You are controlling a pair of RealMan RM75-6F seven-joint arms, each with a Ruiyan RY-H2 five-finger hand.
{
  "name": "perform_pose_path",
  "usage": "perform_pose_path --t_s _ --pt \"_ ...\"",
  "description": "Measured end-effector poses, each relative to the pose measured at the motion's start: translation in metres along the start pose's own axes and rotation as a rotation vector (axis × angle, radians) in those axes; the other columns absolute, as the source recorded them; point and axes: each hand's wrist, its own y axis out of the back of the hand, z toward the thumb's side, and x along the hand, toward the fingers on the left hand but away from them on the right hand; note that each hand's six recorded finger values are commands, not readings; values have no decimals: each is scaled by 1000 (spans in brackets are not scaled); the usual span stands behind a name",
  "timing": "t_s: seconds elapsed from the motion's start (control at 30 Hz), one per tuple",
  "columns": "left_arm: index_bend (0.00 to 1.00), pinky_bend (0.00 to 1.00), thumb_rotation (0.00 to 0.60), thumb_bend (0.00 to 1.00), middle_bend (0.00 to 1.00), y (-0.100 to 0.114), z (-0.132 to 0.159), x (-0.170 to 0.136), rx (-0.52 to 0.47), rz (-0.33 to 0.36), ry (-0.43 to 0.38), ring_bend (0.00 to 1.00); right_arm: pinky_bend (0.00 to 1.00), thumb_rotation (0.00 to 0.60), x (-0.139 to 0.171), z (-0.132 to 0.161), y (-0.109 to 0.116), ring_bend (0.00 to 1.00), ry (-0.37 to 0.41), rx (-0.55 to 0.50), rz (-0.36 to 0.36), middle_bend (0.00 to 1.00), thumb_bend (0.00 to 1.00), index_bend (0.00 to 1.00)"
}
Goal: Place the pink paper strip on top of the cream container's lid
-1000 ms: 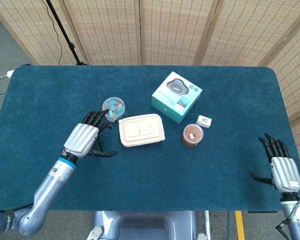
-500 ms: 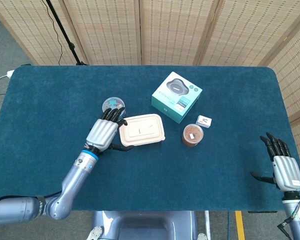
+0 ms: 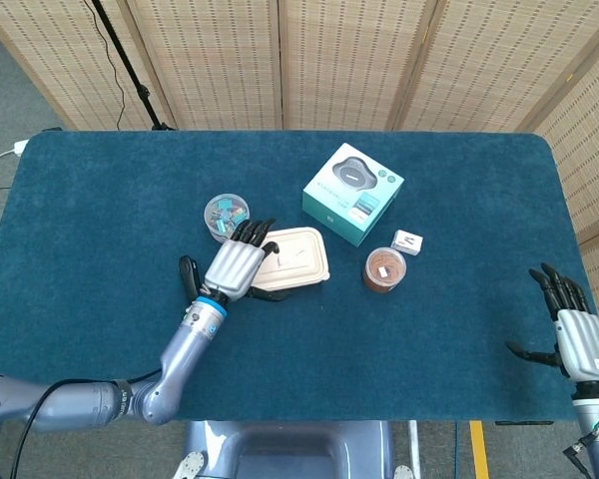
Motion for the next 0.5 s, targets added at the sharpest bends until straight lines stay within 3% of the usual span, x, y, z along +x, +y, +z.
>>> perform_pose_path --t_s 0.23,0.5 --pt "327 0 190 0 0 -17 20 11 23 -9 -20 0 0 600 -1 -3 3 0 -11 -18 4 0 0 72" --pt "327 0 190 0 0 -26 18 11 35 -11 -14 0 0 600 -1 -6 6 0 -19 -33 1 0 0 74"
